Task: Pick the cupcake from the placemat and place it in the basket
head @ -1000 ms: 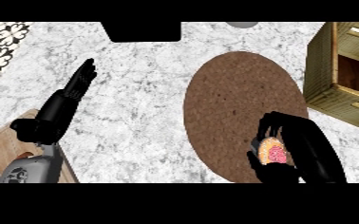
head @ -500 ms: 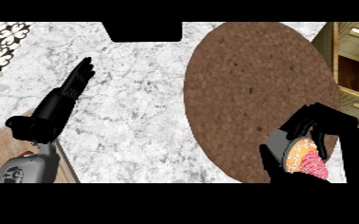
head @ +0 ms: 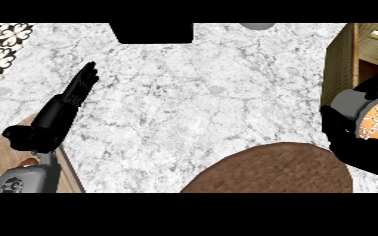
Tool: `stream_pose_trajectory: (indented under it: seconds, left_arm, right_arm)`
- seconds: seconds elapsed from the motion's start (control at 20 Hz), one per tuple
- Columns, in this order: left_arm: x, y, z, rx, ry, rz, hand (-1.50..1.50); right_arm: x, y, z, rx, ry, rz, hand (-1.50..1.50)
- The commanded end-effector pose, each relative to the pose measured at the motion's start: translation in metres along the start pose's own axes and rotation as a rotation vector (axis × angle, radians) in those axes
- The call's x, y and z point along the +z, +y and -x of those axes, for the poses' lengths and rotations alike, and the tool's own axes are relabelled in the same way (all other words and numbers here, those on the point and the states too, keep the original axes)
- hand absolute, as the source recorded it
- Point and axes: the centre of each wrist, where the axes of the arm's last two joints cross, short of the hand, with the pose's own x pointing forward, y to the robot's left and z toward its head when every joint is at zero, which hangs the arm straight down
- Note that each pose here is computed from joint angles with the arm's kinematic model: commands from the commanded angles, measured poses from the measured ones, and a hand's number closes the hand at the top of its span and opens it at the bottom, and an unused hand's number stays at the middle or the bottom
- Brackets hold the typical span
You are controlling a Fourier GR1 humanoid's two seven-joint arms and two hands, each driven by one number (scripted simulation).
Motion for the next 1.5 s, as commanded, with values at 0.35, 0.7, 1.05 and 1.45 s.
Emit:
stream_pose_trajectory:
  seconds: [0.35, 0.7, 1.05, 1.45]
  left_arm:
    - [-0.001, -0.016, 0.005, 0.009, -0.003, 0.014, 0.0]
    - [-0.021, -0.004, -0.018, 0.002, -0.026, 0.013, 0.0]
    - [-0.008, -0.018, 0.001, -0.006, -0.026, 0.011, 0.0]
    - [-0.014, -0.02, 0.001, 0.014, -0.007, 0.009, 0.0]
  right_arm:
    - [-0.084, -0.064, -0.015, -0.045, 0.108, 0.18, 1.5]
    - [-0.132, -0.103, 0.016, -0.084, 0.153, 0.342, 1.5]
    - [-0.168, -0.115, 0.056, -0.03, 0.22, 0.365, 1.5]
    - [-0.185, -0.12, 0.124, -0.025, 0.229, 0.315, 1.5]
